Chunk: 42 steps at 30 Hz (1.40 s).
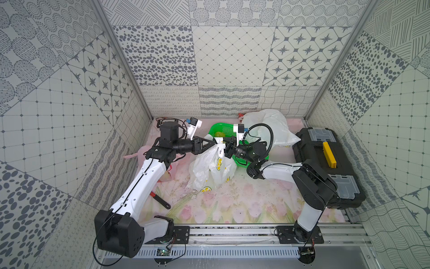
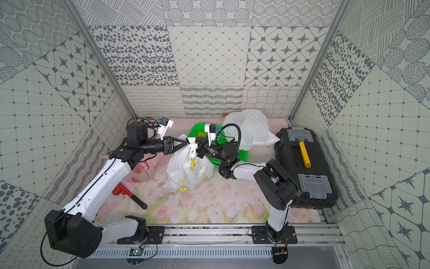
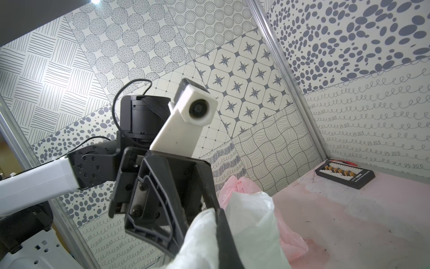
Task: Place the pears into plastic bags & tie knots
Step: Tie the plastic bag at the center of the board.
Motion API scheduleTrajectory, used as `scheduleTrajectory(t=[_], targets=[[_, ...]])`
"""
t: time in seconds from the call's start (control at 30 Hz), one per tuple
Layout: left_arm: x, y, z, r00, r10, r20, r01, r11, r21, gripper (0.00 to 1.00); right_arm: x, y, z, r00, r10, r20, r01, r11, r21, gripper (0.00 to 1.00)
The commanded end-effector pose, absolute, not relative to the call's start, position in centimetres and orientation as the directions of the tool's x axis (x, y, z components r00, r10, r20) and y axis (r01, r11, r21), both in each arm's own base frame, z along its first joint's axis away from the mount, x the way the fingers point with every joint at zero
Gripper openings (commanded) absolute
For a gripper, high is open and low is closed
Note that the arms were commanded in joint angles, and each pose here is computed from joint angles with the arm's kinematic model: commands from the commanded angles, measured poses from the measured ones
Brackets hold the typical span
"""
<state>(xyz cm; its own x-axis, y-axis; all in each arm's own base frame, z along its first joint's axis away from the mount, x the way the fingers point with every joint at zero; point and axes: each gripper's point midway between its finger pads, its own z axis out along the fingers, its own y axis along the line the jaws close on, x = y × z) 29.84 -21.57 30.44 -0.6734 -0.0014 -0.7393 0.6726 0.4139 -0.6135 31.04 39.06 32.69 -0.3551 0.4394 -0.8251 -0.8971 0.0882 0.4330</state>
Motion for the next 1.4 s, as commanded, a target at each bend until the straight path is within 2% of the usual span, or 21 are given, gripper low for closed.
scheduleTrajectory(t=[0.0, 0.3, 0.57, 0.6, 0.73, 0.8, 0.9, 1.1, 1.23, 1.37], targets=[[29.8, -22.8, 30.9, -0.650, 0.004, -0.760, 0.715, 0.343, -0.609, 0.34, 30.3, 39.0, 35.4, -0.311, 0.499, -0.809, -0.926, 0.033, 0.376, 0.00], [29.8, -23.4, 30.9, -0.649, 0.019, -0.760, 0.723, 0.324, -0.610, 0.31, 30.2, 39.5, 34.7, -0.327, 0.485, -0.811, -0.921, 0.028, 0.388, 0.00], [30.1, -23.3, 30.8, -0.655, 0.044, -0.754, 0.718, 0.346, -0.604, 0.03, 29.9, 39.3, 34.0, -0.333, 0.472, -0.816, -0.915, 0.047, 0.401, 0.00], [30.1, -23.2, 30.7, -0.655, 0.050, -0.754, 0.717, 0.357, -0.598, 0.00, 29.9, 39.1, 34.0, -0.332, 0.471, -0.817, -0.914, 0.053, 0.403, 0.03], [30.3, -21.9, 30.8, -0.665, 0.039, -0.746, 0.696, 0.395, -0.600, 0.00, 30.2, 38.1, 33.4, -0.335, 0.478, -0.812, -0.897, 0.102, 0.431, 0.17], [30.3, -21.5, 30.9, -0.675, 0.026, -0.738, 0.681, 0.408, -0.608, 0.00, 30.5, 37.4, 32.9, -0.343, 0.473, -0.812, -0.879, 0.143, 0.454, 0.30], [30.1, -21.1, 31.2, -0.676, 0.014, -0.737, 0.674, 0.417, -0.610, 0.00, 30.9, 35.9, 31.8, -0.366, 0.459, -0.809, -0.828, 0.236, 0.509, 0.40], [30.8, -19.7, 31.1, -0.682, -0.037, -0.730, 0.623, 0.494, -0.607, 0.00, 28.8, 34.1, 29.3, -0.507, 0.329, -0.797, -0.661, 0.444, 0.604, 0.42], [31.2, -19.4, 31.3, -0.692, -0.068, -0.719, 0.598, 0.504, -0.623, 0.00, 25.4, 34.7, 30.0, -0.602, 0.291, -0.744, -0.602, 0.448, 0.661, 0.43], [31.0, -19.6, 31.3, -0.689, -0.076, -0.721, 0.610, 0.476, -0.633, 0.00, 24.3, 36.2, 31.4, -0.650, 0.257, -0.715, -0.586, 0.431, 0.687, 0.48]])
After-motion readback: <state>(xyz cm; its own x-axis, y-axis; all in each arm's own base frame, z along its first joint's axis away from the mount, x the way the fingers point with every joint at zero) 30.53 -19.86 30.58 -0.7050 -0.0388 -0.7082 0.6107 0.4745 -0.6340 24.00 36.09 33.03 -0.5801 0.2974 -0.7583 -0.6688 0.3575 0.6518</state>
